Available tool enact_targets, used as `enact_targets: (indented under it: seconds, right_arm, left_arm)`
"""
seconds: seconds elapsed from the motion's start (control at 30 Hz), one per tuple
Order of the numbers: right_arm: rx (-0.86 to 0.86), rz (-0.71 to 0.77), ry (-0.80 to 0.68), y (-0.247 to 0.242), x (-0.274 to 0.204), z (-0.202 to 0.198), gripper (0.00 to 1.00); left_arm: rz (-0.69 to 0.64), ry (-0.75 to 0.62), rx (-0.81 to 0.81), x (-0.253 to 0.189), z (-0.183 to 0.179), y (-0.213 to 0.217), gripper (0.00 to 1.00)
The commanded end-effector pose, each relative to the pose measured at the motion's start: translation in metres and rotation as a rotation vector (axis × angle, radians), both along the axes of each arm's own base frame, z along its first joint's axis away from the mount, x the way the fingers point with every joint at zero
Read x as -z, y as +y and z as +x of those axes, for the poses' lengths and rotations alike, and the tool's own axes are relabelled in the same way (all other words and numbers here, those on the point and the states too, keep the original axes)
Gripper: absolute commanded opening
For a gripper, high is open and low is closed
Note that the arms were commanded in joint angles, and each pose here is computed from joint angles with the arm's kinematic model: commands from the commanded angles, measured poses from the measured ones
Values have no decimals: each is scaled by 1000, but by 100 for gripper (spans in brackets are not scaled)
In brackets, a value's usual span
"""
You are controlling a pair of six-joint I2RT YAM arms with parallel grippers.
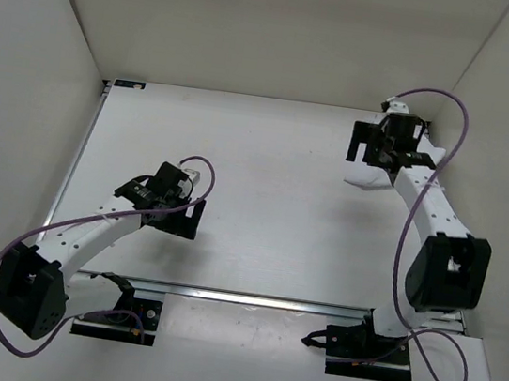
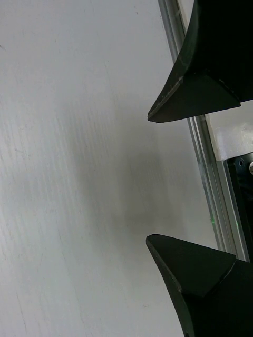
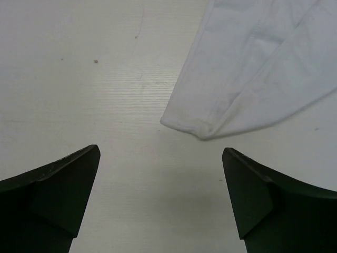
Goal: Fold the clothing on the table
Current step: Move the skirt to the center of the board
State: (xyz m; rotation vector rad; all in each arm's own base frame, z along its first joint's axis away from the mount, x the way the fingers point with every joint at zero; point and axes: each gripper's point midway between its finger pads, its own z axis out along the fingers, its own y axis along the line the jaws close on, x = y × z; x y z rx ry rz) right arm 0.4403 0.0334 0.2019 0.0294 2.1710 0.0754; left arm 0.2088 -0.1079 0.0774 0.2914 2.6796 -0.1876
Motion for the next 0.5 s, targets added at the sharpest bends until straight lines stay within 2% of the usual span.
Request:
enact_targets:
  seconds: [0.0, 0.03, 0.07, 0.2, 0.3, 0.47]
  right_arm:
    - [-94, -68, 81, 17, 35, 23, 99]
    - [-120, -99, 76, 21, 33, 30, 100]
    - [-134, -106, 123, 23, 52, 33, 99]
    - [-126, -141, 208, 23, 76, 59, 91]
    - [-100, -180, 331, 13, 116, 66, 84]
    - [-61, -149, 430, -7, 149, 68, 64]
  left_arm:
    - [8, -6, -41, 1, 6, 6, 99]
    - [3, -10, -53, 0, 10, 8, 99]
    - [2, -5, -59, 1, 9, 11, 99]
    - [-6, -16, -67, -1, 9, 12, 99]
    - [-10, -23, -88, -3, 12, 16, 99]
    - [27, 3, -135, 3, 14, 26, 99]
